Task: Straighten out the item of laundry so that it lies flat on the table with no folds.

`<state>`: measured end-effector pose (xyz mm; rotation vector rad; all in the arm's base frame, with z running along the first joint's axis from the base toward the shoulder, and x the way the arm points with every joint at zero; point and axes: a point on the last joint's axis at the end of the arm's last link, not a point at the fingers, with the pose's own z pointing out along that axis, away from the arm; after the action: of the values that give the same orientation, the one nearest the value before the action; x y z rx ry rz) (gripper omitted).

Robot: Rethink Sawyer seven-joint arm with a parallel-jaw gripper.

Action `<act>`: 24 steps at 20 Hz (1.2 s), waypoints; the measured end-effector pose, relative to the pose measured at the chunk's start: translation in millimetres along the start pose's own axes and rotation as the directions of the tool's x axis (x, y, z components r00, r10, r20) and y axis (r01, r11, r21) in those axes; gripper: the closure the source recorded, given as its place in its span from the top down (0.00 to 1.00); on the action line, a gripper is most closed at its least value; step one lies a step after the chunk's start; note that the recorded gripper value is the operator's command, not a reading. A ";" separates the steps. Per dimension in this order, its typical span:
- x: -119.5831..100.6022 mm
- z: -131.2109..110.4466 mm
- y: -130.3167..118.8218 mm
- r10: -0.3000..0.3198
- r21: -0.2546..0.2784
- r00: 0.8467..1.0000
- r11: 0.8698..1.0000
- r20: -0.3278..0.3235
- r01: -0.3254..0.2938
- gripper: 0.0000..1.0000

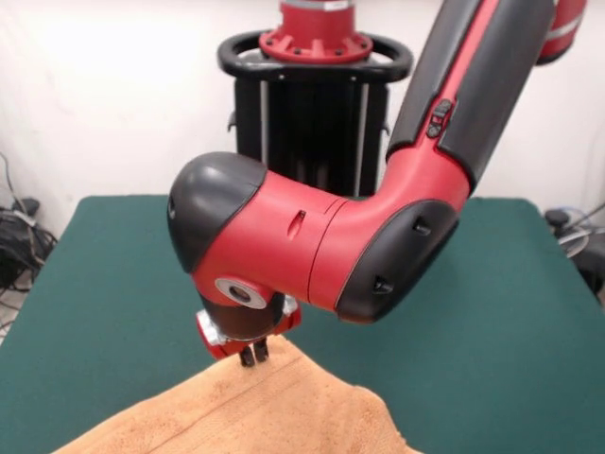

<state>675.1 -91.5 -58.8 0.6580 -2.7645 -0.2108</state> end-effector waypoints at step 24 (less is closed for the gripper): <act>10.1 0.2 15.9 -0.002 -0.031 0.998 1.000 -0.066 0.000 0.00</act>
<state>659.8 -82.0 -53.2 0.6462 -2.6926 -0.2271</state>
